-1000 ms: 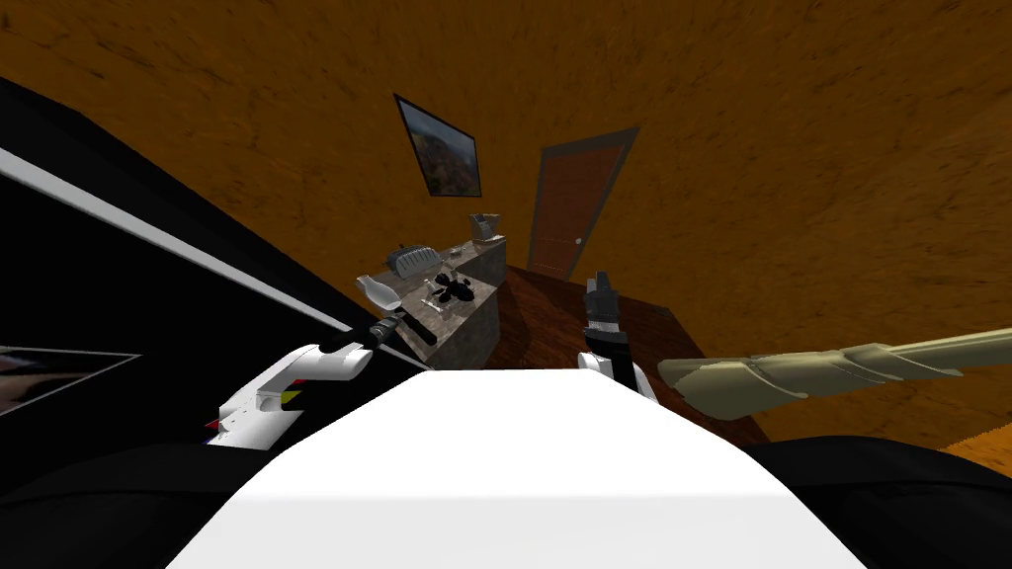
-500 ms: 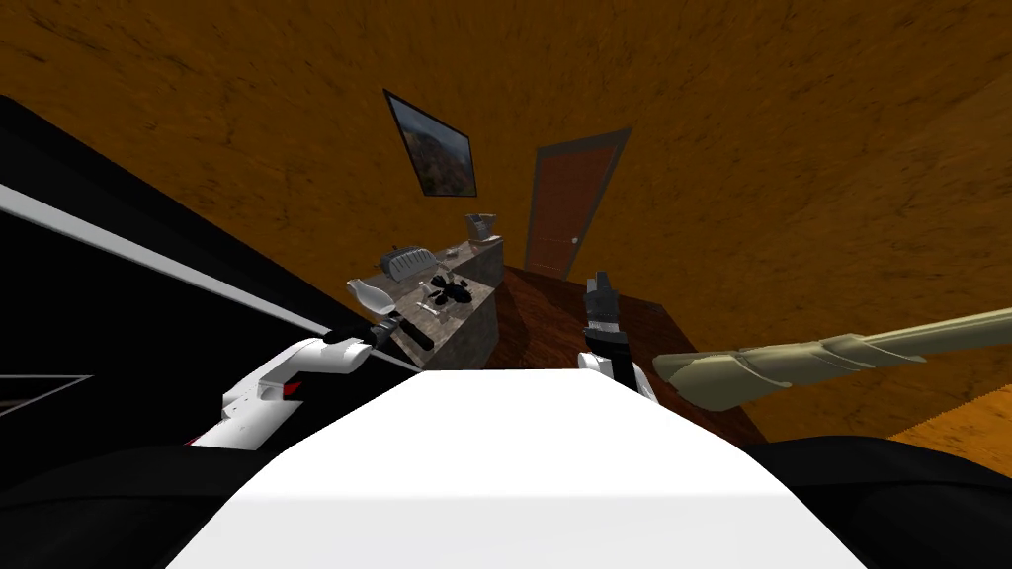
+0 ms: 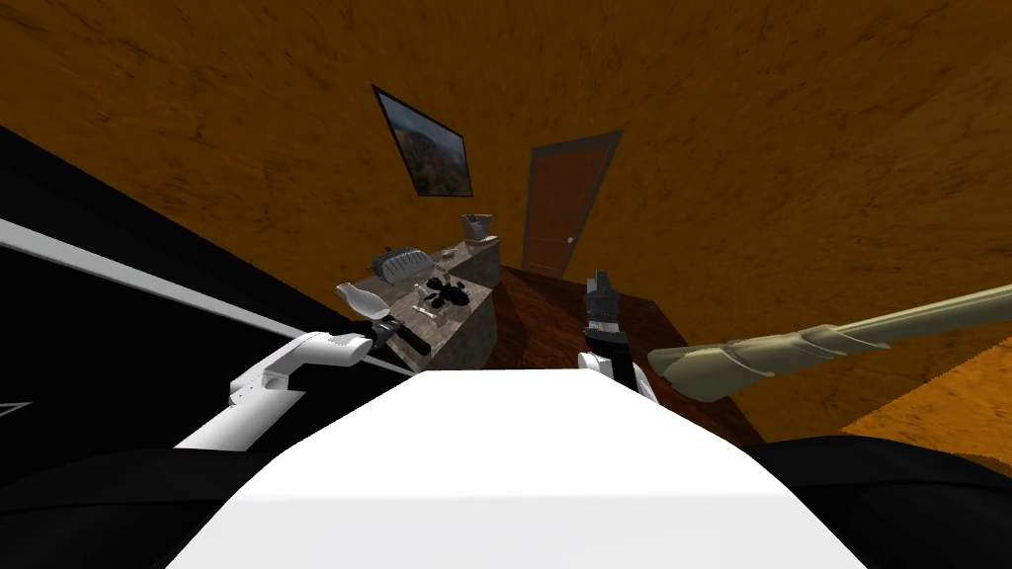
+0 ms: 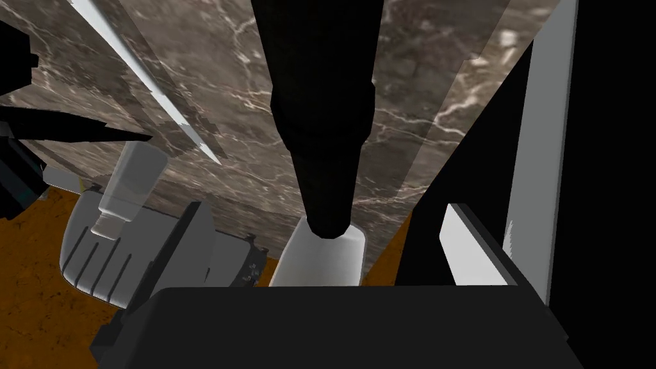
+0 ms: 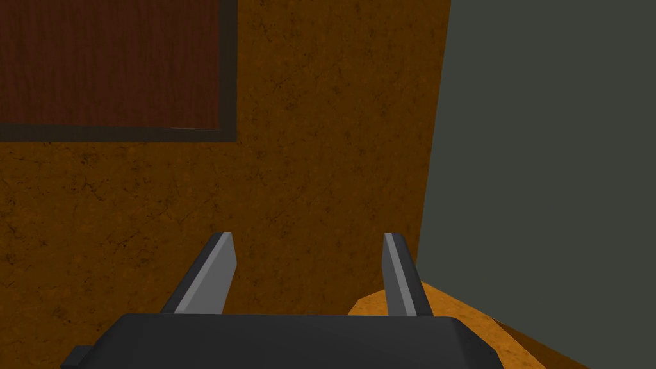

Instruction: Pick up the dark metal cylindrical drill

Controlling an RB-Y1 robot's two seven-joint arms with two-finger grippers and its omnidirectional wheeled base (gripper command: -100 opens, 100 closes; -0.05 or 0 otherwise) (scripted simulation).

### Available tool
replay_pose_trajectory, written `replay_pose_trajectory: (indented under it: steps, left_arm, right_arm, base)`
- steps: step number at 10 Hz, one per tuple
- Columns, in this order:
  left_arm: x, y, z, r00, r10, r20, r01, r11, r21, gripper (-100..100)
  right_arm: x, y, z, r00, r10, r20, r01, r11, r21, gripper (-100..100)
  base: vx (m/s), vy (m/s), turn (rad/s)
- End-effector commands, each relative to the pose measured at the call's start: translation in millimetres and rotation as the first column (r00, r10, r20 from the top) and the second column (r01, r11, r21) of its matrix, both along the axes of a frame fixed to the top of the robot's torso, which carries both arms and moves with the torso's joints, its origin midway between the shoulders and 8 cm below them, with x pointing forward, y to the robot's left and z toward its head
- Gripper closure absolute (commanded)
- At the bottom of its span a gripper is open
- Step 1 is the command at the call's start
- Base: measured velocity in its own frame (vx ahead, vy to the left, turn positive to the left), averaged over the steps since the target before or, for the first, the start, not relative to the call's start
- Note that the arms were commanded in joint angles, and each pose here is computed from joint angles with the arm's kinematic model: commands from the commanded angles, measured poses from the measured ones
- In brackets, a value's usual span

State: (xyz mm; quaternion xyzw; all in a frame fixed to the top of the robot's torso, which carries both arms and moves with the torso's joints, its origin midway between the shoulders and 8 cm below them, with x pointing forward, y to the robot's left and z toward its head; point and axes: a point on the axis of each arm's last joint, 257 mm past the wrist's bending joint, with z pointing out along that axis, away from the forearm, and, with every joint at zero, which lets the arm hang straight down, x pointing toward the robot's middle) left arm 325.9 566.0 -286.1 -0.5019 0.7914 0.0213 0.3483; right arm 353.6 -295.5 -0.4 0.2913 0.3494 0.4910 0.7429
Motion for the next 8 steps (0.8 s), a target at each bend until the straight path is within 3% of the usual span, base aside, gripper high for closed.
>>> replay_pose_trajectory:
  steps: [1,3,4,8]
  left_arm:
    - [-3.5,0.0,-3.3,1.0,0.004,-0.03,-0.004,1.0,-0.005,-100]
    - [-8.4,-3.4,-11.6,0.995,-0.001,-0.104,-0.002,1.0,-0.031,-100]
    - [-10.0,-3.0,-12.3,0.994,0.002,-0.111,-0.006,1.0,-0.031,-100]
    - [-20.6,-15.1,-26.4,0.972,-0.021,-0.235,0.002,0.997,-0.083,-100]
  right_arm:
    - [0.0,0.0,0.0,1.0,0.0,0.0,0.0,1.0,0.0,0]
    - [0.0,0.0,0.0,1.0,0.0,0.0,0.0,1.0,0.0,0]
    - [0.0,0.0,0.0,1.0,0.0,0.0,0.0,1.0,0.0,0]
    - [0.0,0.0,0.0,1.0,0.0,0.0,0.0,1.0,0.0,0]
  base:
    - [0.014,0.014,-0.047]
    - [0.014,0.028,-0.09]
    - [0.011,0.025,-0.034]
    - [0.007,0.031,-0.073]
